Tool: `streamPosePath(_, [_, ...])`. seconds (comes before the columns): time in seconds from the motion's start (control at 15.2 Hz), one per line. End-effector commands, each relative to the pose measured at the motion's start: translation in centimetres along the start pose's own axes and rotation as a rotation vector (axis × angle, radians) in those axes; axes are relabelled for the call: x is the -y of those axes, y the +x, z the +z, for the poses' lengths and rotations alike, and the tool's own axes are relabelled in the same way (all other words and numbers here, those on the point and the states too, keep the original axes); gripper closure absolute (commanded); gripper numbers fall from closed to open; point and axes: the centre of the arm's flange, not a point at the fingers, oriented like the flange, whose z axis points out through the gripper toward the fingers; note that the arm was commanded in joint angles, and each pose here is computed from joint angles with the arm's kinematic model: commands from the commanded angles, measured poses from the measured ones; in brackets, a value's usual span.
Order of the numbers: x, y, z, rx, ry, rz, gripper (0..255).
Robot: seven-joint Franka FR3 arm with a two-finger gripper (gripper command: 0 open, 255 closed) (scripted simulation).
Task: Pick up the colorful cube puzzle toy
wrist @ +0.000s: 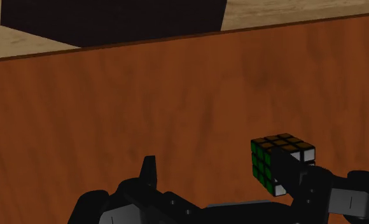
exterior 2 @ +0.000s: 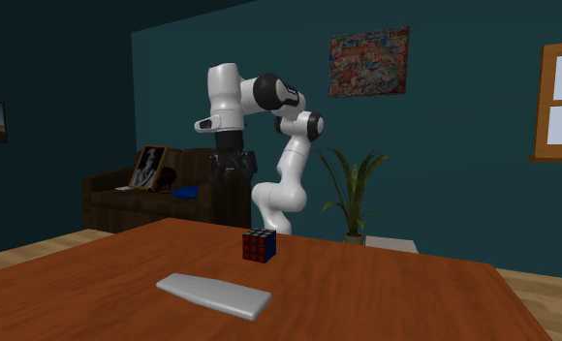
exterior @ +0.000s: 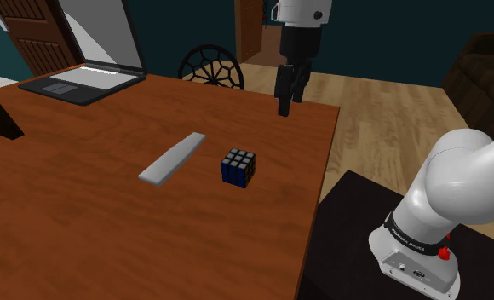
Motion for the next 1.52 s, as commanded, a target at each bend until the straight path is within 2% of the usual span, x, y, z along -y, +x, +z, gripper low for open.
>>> streamPosePath(0.0, [2.1,1.0,1.4,0.001,-0.002,-0.013,0])
streamPosePath(0.66, [12.5,6.4,7.2,0.007,-0.014,-0.080,0])
streamPosePath(1.25, [12.2,6.4,11.1,0.007,-0.014,-0.080,0])
streamPosePath(1.32, [12.2,6.4,11.1,0.007,-0.014,-0.080,255])
streamPosePath(1.45, [12.1,6.4,11.1,0.007,-0.014,-0.080,255])
